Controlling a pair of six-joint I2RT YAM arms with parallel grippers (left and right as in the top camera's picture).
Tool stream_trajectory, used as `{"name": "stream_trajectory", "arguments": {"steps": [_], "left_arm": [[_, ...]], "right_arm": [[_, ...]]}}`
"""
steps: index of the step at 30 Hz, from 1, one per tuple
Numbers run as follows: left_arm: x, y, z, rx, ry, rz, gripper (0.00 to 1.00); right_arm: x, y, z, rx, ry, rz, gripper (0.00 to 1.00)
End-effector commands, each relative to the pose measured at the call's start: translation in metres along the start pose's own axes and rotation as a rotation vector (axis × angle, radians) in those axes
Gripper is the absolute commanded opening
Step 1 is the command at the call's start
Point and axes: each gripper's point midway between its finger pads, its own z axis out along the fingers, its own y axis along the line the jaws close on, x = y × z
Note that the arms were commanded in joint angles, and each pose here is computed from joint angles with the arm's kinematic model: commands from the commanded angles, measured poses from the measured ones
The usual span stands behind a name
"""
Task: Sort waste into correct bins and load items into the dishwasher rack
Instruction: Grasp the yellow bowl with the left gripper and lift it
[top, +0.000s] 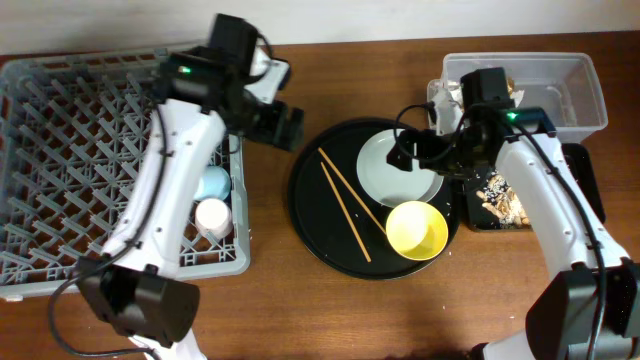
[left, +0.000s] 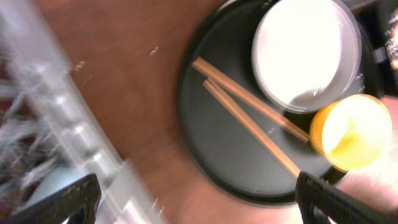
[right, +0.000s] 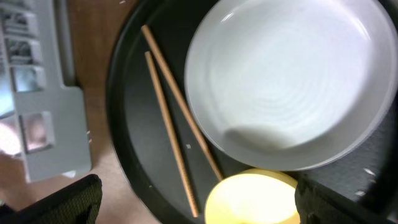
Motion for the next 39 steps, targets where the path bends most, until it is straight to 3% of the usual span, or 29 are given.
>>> {"name": "stream_trajectory", "arguments": {"steps": [1, 4, 8, 11, 13, 15, 18, 19, 21, 26, 29, 34, 39], "left_arm": [[0.008, -0.026, 0.051, 0.05, 0.068, -0.077, 0.99], [0.023, -0.06, 0.09, 0.16, 0.168, -0.072, 0.99], [0.048, -0.12, 0.117, 0.219, 0.258, 0.037, 0.98], [0.065, -0.181, 0.132, 0.373, 0.306, 0.11, 0.98], [0.073, -0.188, 0.148, 0.344, 0.329, 0.126, 0.99], [0.085, -0.182, 0.175, 0.222, 0.367, 0.064, 0.99], [0.099, -0.19, 0.2, 0.192, 0.401, 0.069, 0.98], [0.103, -0.192, 0.204, 0.185, 0.408, 0.077, 0.92], [0.107, -0.195, 0.208, 0.178, 0.416, 0.088, 0.67], [0.11, -0.199, 0.217, 0.181, 0.415, 0.1, 0.3], [0.108, -0.2, 0.218, 0.185, 0.406, 0.101, 0.02], [0.104, -0.201, 0.206, 0.184, 0.417, 0.122, 0.01], [0.042, -0.161, 0.126, 0.002, 0.267, 0.172, 0.01]], "right_arm": [[0.005, -0.018, -0.022, 0.119, -0.031, 0.036, 0.95], [0.016, -0.04, -0.052, 0.29, -0.073, 0.144, 0.92], [0.013, -0.052, -0.111, 0.293, -0.258, 0.268, 0.92], [0.021, -0.078, -0.145, 0.325, -0.332, 0.366, 0.93], [0.029, -0.09, -0.151, 0.341, -0.325, 0.416, 0.92], [0.033, -0.097, -0.153, 0.35, -0.316, 0.445, 0.92], [0.033, -0.098, -0.154, 0.351, -0.32, 0.45, 0.92], [0.033, -0.098, -0.154, 0.351, -0.319, 0.45, 0.92], [0.033, -0.098, -0.154, 0.351, -0.32, 0.449, 0.92], [0.033, -0.098, -0.154, 0.351, -0.32, 0.449, 0.92], [0.033, -0.098, -0.154, 0.351, -0.321, 0.449, 0.93], [0.033, -0.098, -0.154, 0.351, -0.32, 0.449, 0.98], [0.033, -0.098, -0.154, 0.35, -0.32, 0.449, 0.98]]}}
